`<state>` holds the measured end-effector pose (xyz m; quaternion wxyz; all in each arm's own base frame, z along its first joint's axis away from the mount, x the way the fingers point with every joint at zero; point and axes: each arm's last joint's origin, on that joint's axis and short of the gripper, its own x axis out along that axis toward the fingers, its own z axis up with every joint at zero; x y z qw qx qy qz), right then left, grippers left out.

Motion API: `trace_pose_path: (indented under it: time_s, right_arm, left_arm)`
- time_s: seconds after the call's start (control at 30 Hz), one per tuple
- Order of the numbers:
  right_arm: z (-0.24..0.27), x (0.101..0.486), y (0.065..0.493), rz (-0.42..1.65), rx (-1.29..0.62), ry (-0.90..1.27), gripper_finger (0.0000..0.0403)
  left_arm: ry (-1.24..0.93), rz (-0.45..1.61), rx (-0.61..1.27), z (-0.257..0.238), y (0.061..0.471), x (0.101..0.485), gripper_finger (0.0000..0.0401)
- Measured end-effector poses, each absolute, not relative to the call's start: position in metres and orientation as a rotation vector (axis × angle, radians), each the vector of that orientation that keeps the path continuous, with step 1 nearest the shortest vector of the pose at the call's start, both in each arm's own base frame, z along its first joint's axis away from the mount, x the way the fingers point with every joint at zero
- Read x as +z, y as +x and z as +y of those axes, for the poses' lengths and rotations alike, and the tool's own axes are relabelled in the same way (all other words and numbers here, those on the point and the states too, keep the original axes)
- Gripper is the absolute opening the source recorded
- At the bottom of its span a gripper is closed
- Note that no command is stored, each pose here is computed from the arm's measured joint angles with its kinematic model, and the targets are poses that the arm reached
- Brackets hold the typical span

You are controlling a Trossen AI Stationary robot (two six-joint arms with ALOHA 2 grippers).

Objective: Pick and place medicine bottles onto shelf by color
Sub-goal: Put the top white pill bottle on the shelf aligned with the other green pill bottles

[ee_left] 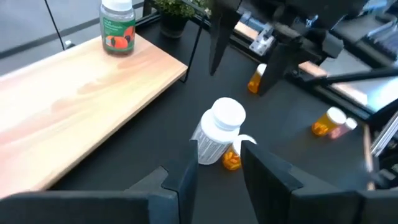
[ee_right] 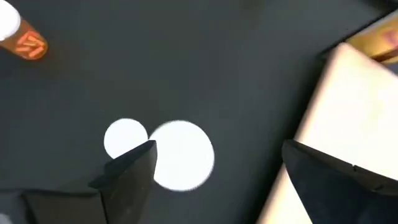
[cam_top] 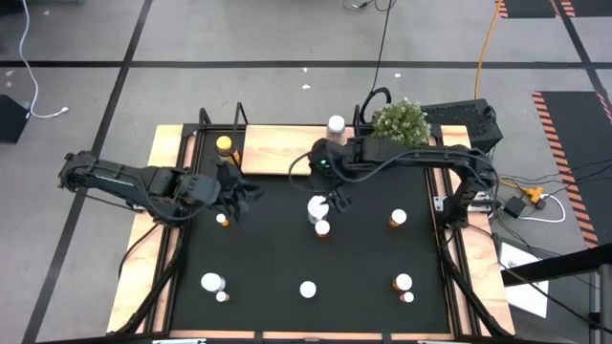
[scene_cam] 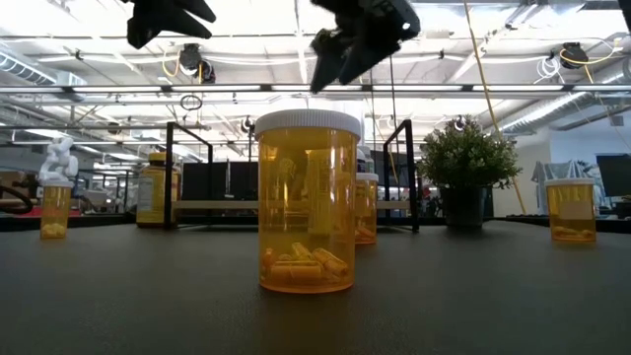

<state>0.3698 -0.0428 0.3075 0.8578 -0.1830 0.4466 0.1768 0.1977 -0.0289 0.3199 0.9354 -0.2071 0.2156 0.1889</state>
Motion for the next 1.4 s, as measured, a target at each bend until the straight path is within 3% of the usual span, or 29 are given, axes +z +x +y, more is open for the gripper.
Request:
trace_pose_path:
  time_s: [0.2, 0.6, 0.9, 1.23, 1.4]
  right_arm:
    - [-0.038, 0.296, 0.381, 0.919, 0.422, -0.345, 0.0326]
    - [-0.036, 0.264, 0.383, 0.978, 0.472, -0.323, 0.0327]
    - [-0.038, 0.237, 0.376, 1.074, 0.397, -0.316, 0.0323]
    - [-0.038, 0.243, 0.377, 1.045, 0.359, -0.278, 0.0234]
    - [-0.038, 0.246, 0.374, 1.057, 0.325, -0.229, 0.023]
  left_arm:
    - [-0.349, 0.455, 0.372, -0.028, 0.198, 0.32, 0.0122]
    - [-0.404, 0.456, 0.399, -0.028, 0.197, 0.319, 0.0122]
    - [-0.339, 0.493, 0.426, -0.025, 0.204, 0.312, 0.0122]
    - [-0.336, 0.508, 0.458, -0.019, 0.206, 0.31, 0.0122]
    - [-0.342, 0.505, 0.48, -0.014, 0.206, 0.31, 0.0122]
